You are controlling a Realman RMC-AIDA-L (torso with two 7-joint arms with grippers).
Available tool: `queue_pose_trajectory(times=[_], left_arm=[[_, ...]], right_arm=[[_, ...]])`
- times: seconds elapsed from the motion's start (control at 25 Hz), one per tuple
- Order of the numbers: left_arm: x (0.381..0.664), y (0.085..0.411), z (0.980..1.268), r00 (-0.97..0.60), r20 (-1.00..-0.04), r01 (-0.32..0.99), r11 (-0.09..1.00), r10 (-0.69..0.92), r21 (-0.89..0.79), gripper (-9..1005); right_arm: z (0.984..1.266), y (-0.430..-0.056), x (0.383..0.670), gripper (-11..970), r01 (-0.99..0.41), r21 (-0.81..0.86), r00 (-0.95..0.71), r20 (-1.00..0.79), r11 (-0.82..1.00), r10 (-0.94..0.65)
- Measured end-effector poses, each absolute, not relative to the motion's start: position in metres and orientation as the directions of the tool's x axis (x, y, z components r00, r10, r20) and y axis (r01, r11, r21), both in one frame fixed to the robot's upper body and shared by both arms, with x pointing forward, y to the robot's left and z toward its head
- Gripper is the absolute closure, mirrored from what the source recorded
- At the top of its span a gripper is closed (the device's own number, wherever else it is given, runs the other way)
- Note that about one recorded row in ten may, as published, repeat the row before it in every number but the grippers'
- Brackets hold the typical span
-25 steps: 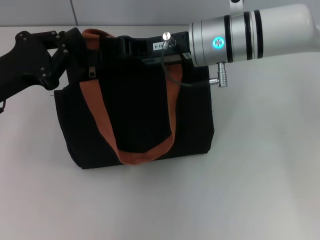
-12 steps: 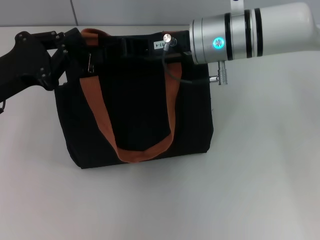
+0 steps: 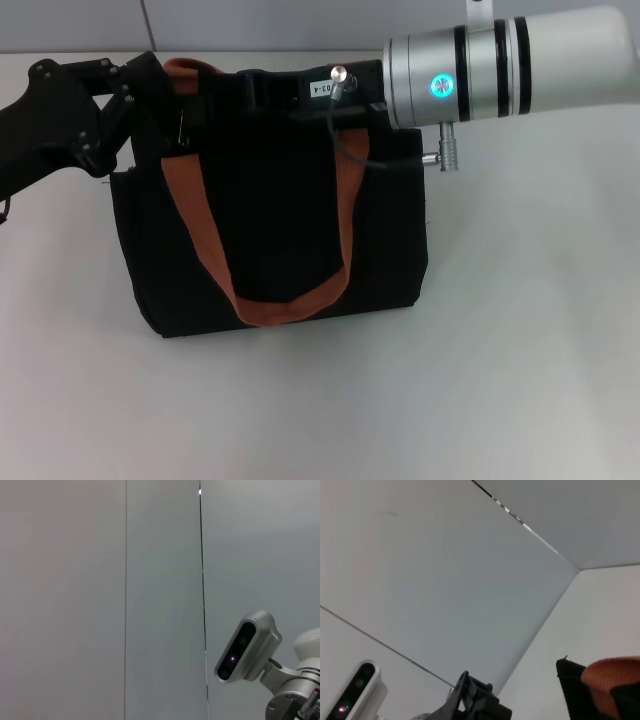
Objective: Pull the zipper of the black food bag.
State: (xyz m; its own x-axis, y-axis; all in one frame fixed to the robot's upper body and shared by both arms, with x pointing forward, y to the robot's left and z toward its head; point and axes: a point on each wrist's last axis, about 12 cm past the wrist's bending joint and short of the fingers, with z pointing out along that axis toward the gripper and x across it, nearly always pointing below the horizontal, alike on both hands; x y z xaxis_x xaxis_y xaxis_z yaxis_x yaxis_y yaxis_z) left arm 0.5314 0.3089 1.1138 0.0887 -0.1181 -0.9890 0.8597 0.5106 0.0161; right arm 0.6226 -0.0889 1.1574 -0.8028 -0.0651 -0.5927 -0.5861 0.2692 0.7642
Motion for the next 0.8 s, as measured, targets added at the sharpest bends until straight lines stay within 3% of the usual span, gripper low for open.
queue_pose_trajectory(times=[0.12,0.52,0.8], left_arm=[[0.532,0.309,1.114,0.088,-0.989,0.859,0.511,-0.118,0.015,973],[0.532,0.309,1.115,0.091,-0.988,0.857,0.514,-0.123,0.015,973],[0.531,0.311,1.114,0.09,-0.988,0.857,0.516,-0.123,0.014,973]], right_arm=[[1.158,-0.09,0.62,960,-0.573,0.781,-0.815,-0.576,0.248,-0.068],[1.156,-0.093,0.617,680,-0.527,0.814,-0.847,-0.526,0.246,-0.074],[1.152,-0.103,0.616,659,-0.506,0.821,-0.858,-0.51,0.265,-0.061]])
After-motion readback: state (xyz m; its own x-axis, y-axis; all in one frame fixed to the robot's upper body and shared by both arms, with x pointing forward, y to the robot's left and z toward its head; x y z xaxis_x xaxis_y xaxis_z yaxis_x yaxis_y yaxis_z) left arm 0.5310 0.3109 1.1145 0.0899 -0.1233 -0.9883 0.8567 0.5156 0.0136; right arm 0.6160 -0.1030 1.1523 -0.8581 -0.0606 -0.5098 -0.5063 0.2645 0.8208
